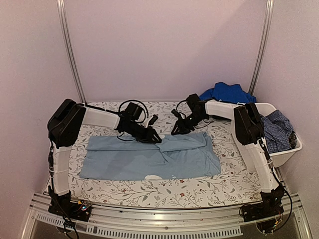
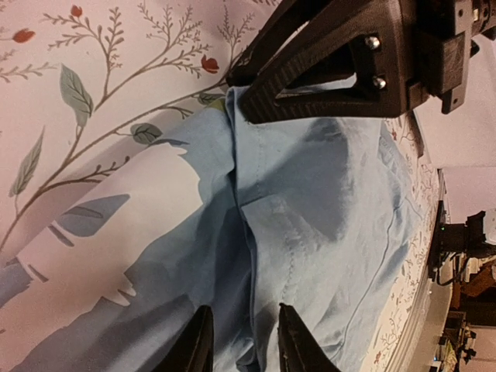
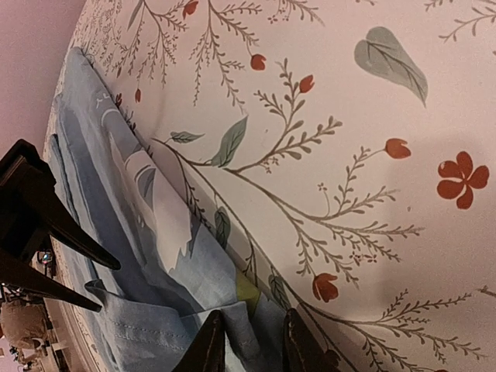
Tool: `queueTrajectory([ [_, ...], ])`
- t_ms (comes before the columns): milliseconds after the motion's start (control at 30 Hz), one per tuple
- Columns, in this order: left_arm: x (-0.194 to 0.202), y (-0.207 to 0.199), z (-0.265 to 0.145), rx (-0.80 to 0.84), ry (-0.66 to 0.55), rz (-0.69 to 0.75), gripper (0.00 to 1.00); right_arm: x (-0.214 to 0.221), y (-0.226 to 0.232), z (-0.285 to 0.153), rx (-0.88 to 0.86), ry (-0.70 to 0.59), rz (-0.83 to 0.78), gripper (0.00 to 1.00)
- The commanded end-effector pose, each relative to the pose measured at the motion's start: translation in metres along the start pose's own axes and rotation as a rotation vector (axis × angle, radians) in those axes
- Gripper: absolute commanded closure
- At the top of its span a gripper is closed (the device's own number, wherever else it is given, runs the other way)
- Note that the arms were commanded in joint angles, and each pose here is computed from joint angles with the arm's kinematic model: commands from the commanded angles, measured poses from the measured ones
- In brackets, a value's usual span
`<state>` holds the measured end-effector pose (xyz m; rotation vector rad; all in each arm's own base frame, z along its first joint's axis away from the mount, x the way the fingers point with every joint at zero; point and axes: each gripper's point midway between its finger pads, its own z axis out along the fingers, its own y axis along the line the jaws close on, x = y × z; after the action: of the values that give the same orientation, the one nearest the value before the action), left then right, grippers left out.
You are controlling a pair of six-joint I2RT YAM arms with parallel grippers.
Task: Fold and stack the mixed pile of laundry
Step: Adjust the rectangle-folded T-shirt at the center of the board.
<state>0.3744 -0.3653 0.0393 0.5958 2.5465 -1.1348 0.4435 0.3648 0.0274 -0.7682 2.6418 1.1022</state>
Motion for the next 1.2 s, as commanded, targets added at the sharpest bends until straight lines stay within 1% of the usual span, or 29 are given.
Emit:
queueTrajectory([
  [0,-0.012,-0.004,-0.006,0.001,-0.027,0.02,0.71,-0.012,0.012,-0.013,-0.004,-0.032,-0.04,0.75],
  [67,-0.012,-0.005,-0.006,0.003,-0.025,0.019,0.71,-0.016,0.018,-0.02,-0.007,-0.046,-0.055,0.75],
  [100,-0.012,-0.005,-0.006,0.005,-0.027,0.021,0.71,-0.016,0.02,-0.022,-0.011,-0.047,-0.058,0.77],
  [233,-0.012,-0.005,-0.005,0.007,-0.029,0.021,0.71,-0.016,0.024,-0.023,-0.026,-0.049,-0.067,0.94],
  [333,-0.013,-0.005,-0.006,0.005,-0.032,0.024,0.71,-0.017,0.027,-0.025,-0.033,-0.051,-0.073,1.0],
  [500,-0.014,-0.004,-0.009,-0.013,-0.039,0.037,0.71,-0.021,0.038,-0.039,-0.035,-0.072,-0.091,1.0],
  [700,-0.015,-0.008,-0.013,-0.012,-0.051,0.078,0.72,-0.012,0.052,-0.061,-0.043,-0.083,-0.097,0.98],
  [833,-0.015,-0.014,-0.014,0.001,-0.05,0.115,0.82,-0.001,0.059,-0.07,-0.063,-0.076,-0.089,1.0],
  [967,-0.011,-0.029,-0.015,0.022,-0.045,0.173,0.94,0.016,0.069,-0.077,-0.092,-0.067,-0.085,1.0],
  [1100,-0.001,-0.045,-0.017,0.03,-0.032,0.253,0.96,0.043,0.081,-0.085,-0.141,-0.044,-0.068,1.0],
  [1167,0.005,-0.052,-0.018,0.019,-0.027,0.294,1.0,0.061,0.087,-0.087,-0.162,-0.023,-0.055,1.0],
])
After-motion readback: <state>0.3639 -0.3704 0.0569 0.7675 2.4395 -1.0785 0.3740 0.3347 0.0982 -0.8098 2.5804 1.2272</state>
